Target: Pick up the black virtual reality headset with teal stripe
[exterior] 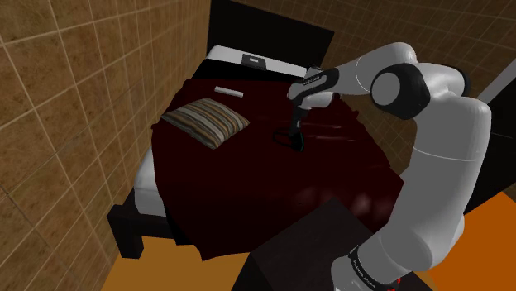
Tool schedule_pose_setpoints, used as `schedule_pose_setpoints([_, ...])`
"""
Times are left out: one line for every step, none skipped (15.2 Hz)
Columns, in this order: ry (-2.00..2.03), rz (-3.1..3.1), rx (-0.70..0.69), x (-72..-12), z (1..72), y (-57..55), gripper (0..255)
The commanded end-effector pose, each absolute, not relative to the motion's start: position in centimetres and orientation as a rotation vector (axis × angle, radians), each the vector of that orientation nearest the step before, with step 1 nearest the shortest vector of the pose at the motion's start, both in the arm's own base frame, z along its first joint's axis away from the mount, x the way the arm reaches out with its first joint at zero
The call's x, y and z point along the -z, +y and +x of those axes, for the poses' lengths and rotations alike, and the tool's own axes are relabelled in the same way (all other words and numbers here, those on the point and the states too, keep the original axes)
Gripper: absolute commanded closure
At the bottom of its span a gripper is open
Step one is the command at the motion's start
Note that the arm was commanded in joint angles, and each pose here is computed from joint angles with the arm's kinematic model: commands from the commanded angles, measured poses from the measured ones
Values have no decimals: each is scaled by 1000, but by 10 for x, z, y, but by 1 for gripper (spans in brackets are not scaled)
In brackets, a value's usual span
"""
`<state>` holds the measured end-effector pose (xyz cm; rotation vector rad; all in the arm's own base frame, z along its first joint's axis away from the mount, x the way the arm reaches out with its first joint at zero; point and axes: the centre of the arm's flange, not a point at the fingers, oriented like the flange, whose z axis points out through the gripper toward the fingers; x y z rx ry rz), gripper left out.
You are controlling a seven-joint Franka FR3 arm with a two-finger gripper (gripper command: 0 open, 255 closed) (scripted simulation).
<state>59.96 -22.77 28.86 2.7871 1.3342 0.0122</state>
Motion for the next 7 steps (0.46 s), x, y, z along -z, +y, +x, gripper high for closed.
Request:
schedule_pose_setpoints([1334,2787,-12,-300,599,-227,255])
schedule_pose_setpoints([1334,2787,-12,-306,599,-227,255])
schedule_pose_setpoints([1334,2787,-12,-311,599,-227,255])
schedule_pose_setpoints([1334,2787,-12,-316,599,-227,255])
schedule_pose_setpoints([1334,2787,-12,-322,599,-227,255])
schedule_pose_setpoints([1334,2787,-12,-322,599,-227,255])
schedule_pose_setpoints([1334,2787,-12,-322,599,-227,255])
